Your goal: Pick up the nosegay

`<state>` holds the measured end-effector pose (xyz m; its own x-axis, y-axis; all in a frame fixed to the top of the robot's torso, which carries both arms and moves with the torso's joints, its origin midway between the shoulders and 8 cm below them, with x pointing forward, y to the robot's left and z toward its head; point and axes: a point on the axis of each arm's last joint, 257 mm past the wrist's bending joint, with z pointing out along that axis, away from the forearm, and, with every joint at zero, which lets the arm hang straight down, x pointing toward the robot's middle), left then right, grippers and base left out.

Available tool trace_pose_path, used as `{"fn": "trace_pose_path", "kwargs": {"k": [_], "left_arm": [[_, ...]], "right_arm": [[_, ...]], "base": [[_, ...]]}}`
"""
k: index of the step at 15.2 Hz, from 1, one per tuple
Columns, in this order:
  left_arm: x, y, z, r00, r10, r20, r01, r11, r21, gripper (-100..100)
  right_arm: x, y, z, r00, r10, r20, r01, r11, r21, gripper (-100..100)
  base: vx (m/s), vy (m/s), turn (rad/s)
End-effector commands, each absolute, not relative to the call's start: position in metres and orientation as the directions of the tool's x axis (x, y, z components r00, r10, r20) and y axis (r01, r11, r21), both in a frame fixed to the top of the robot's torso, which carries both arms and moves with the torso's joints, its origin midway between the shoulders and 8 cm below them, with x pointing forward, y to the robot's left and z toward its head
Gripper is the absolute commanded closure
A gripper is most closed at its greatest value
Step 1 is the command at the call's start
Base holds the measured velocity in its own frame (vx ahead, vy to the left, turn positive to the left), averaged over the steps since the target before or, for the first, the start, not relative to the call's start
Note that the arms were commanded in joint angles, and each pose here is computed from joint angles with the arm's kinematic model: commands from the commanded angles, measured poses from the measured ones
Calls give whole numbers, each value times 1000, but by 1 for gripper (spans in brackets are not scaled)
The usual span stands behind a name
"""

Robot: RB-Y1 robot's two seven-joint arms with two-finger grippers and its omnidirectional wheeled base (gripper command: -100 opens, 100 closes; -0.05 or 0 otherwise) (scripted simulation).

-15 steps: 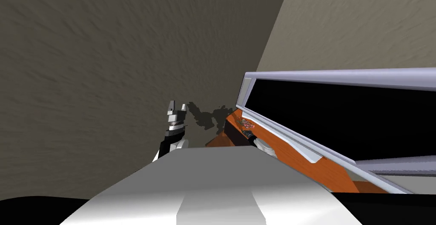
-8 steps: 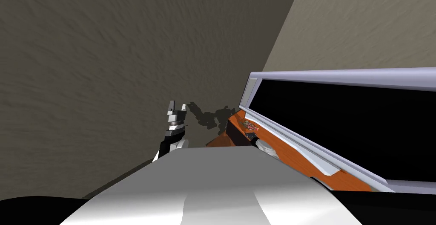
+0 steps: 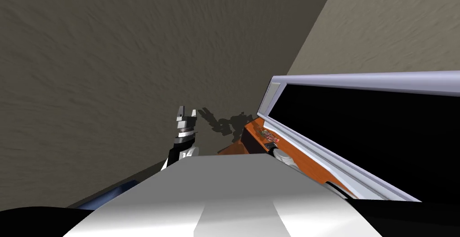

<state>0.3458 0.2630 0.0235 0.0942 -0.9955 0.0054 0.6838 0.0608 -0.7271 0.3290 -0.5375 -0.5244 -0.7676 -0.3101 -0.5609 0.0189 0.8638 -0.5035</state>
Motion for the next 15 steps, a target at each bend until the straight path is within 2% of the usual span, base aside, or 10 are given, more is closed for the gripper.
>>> {"fn": "trace_pose_path", "kwargs": {"k": [1, 5, 10, 13, 15], "left_arm": [[346, 263, 24, 94, -996, 5, 684, 61, -727, 0], [346, 263, 24, 94, -996, 5, 684, 61, -727, 0], [346, 263, 23, 94, -996, 5, 684, 61, -727, 0], [346, 263, 24, 94, -996, 5, 684, 61, -727, 0], [346, 263, 24, 94, -996, 5, 684, 61, -727, 0]], "right_arm": [[321, -548, -527, -782, -325, -532, 8, 848, -529, -100], [296, -585, -529, -821, -397, -410, -54, 770, -636, -100], [296, -585, -529, -821, -397, -410, -54, 770, -636, -100], [277, -611, -527, -841, -448, -303, -116, 697, -708, -100], [271, -614, -528, -849, -437, -299, -112, 700, -706, -100]], "base": [[4, 8, 76], [8, 15, 212], [3, 3, -6], [8, 11, 203], [17, 10, 110]]}}
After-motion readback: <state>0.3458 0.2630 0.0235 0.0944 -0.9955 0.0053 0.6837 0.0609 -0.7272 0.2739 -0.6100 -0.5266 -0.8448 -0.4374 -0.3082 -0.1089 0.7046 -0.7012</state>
